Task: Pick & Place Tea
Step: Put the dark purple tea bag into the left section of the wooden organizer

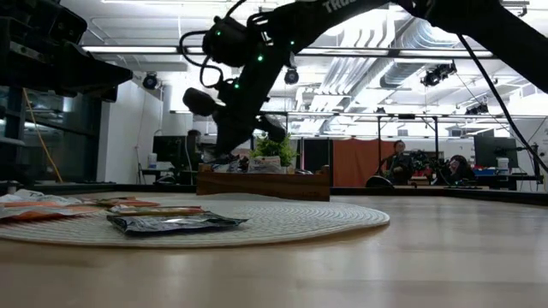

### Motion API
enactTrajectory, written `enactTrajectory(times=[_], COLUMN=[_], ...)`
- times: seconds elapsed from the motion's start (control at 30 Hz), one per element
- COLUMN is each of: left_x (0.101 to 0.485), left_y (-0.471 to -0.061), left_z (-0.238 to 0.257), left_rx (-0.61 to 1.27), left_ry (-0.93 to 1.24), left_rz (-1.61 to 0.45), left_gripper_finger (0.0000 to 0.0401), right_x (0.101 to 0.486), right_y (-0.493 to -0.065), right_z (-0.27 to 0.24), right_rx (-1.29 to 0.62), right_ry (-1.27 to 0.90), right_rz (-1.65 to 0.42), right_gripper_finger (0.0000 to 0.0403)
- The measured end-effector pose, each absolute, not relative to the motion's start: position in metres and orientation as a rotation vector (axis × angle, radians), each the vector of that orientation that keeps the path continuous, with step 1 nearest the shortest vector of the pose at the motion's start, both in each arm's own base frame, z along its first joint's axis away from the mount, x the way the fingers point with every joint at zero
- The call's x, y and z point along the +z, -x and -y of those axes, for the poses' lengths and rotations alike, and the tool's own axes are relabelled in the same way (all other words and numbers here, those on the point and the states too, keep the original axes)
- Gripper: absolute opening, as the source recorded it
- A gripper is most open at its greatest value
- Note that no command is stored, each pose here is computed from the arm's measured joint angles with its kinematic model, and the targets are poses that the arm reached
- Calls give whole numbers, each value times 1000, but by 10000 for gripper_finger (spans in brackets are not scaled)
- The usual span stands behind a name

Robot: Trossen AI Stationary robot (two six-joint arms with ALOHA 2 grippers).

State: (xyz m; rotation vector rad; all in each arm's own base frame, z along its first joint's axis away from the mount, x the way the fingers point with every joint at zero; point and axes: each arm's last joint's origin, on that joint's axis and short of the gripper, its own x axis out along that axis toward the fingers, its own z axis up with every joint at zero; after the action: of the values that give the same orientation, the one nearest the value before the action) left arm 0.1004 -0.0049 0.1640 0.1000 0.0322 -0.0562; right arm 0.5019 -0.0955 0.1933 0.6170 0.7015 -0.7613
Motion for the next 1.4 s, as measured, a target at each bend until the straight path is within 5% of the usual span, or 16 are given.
enactTrajectory(times=[1.4], left_x=[164], left_y=[-100], left_z=[5], left_rx=[-56], left_ry=[-100], left_rz=[-33], left_gripper_finger=[1], right_x=[175], right_y=[-500], right_z=[127], right_rx=[-846], right_ry=[-760], right_rz=[-671], right_gripper_finger=[9])
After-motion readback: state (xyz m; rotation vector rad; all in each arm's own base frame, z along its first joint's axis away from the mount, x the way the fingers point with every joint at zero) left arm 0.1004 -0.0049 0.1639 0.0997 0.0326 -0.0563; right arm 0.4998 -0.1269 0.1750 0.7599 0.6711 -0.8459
